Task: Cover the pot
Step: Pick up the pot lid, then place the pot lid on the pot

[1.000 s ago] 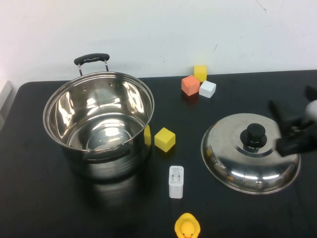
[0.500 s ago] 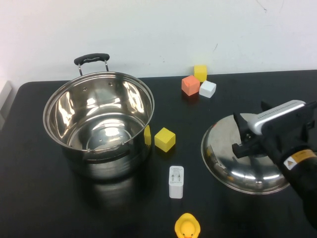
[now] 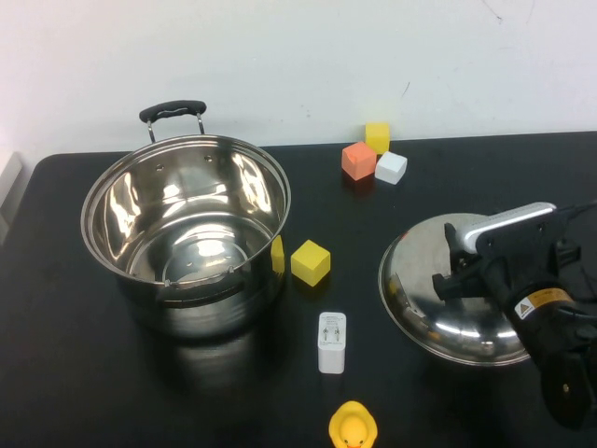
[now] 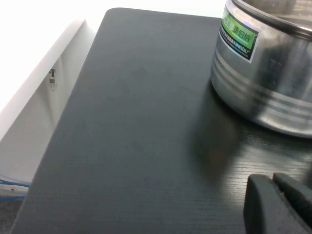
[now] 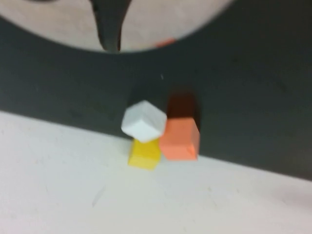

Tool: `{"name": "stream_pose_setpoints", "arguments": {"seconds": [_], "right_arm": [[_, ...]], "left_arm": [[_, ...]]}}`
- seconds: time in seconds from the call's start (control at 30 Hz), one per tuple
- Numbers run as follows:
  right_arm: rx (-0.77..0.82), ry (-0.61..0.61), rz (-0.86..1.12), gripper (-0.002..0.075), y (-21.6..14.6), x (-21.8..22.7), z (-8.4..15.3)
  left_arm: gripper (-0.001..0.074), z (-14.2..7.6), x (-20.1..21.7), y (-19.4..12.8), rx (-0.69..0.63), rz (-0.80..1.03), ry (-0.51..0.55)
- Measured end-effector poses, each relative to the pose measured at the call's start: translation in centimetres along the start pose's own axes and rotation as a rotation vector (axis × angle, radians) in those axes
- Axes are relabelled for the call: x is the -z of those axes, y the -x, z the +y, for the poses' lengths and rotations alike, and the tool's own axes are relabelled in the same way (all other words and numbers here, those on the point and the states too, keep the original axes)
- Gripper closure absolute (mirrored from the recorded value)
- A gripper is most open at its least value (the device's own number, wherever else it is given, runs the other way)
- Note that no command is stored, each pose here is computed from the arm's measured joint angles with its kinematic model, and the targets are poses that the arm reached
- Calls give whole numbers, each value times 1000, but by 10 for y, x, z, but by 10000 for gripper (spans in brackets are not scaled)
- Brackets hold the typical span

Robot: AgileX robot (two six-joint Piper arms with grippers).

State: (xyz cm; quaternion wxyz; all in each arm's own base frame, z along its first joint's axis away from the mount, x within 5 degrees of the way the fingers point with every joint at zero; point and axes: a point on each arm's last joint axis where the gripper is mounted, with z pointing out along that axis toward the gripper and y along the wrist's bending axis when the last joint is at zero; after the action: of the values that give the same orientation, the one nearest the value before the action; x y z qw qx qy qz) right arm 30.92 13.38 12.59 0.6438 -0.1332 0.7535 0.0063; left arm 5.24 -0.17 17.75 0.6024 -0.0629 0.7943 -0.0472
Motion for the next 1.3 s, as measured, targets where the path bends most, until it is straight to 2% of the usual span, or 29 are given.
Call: {"name": "stream_pose_setpoints", "arguments": {"seconds": [0.4,0.53,0.6,0.77,0.9,1.0,1.13,1.3], "right_arm": [[-38,-19,55,256,-24,-5,2],[-62,-44,54,303,-24,-5,0],[-67,-55,47,391,-23,-5,-1],[-72,-45,48,385,-17,-4,-1],[-40,30,-38,386,15,3,1],[-6,118,-127,386,52,15,2],[12,296,-194,386,105,37,7],[7,502,-161,386,159,44,18]], "left_arm": [[737,0,0,0,0,0,0],[737,0,0,0,0,0,0],[737,0,0,0,0,0,0],[737,0,0,0,0,0,0],[737,0,0,0,0,0,0],[737,0,0,0,0,0,0],[737,0,0,0,0,0,0],[738,0,0,0,0,0,0]]}}
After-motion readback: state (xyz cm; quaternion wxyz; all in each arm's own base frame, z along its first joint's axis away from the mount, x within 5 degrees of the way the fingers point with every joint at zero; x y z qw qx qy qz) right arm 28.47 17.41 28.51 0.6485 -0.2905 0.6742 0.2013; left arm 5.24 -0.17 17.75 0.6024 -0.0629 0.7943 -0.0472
